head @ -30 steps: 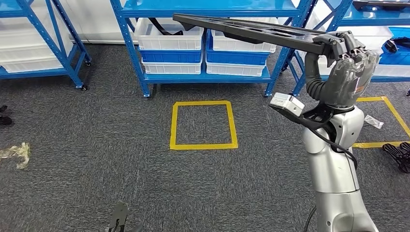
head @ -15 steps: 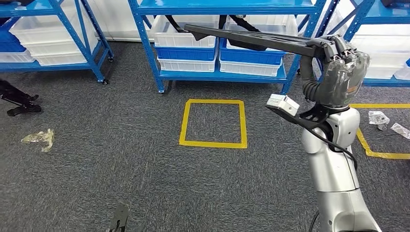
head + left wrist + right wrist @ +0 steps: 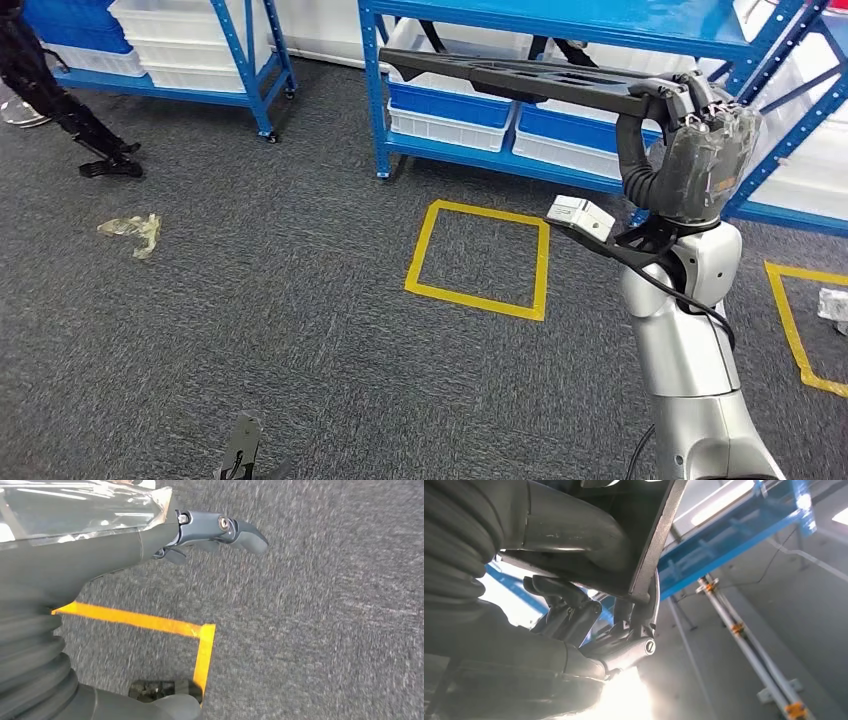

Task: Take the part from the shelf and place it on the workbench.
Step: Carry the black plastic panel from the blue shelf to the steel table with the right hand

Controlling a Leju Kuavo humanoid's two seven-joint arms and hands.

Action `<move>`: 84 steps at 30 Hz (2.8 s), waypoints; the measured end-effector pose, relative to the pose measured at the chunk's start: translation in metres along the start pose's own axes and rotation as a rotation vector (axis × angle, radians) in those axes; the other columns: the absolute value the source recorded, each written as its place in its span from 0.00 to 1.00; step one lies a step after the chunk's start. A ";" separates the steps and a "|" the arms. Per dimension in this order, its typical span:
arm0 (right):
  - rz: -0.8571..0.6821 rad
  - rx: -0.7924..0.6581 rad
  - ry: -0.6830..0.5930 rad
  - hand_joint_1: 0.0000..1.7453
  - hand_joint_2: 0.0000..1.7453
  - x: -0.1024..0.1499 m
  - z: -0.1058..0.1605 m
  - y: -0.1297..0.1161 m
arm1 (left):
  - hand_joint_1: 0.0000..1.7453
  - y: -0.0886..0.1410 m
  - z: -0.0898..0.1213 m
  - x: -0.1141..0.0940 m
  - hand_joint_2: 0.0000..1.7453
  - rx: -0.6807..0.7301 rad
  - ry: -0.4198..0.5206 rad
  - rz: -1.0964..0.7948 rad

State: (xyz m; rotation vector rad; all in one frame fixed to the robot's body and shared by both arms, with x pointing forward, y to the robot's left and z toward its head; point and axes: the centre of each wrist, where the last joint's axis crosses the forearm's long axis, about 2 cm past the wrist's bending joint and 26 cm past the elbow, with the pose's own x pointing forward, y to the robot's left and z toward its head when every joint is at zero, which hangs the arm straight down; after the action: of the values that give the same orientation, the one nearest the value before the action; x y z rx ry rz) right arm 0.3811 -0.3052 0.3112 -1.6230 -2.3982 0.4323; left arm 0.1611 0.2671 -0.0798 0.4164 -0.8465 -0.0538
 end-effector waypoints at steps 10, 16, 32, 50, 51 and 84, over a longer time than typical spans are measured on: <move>0.000 0.005 -0.002 1.00 1.00 0.000 0.002 0.000 | 0.00 -0.002 0.002 -0.002 1.00 -0.004 0.006 0.004; 0.004 0.001 -0.007 1.00 1.00 0.003 0.000 0.001 | 0.00 -0.001 0.002 -0.002 1.00 -0.003 0.004 0.000; -0.015 -0.008 0.007 1.00 1.00 0.002 0.000 0.001 | 0.00 0.002 0.000 -0.002 1.00 0.024 -0.003 0.006; -0.043 -0.022 -0.009 1.00 1.00 0.003 -0.008 0.005 | 0.00 0.004 0.008 -0.017 1.00 0.033 0.001 -0.001; -0.043 -0.023 -0.009 1.00 1.00 0.003 -0.009 0.005 | 0.00 0.004 0.008 -0.017 1.00 0.033 0.001 -0.001; -0.029 -0.010 -0.010 1.00 1.00 0.008 -0.010 0.006 | 0.00 -0.002 0.008 -0.012 1.00 0.011 -0.015 -0.035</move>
State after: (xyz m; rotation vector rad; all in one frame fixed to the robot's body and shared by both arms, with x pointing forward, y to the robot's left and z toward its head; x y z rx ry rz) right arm 0.3863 -0.2942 0.3185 -1.5922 -2.4311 0.4248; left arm 0.1474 0.2653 -0.0838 0.4414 -0.8548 -0.0843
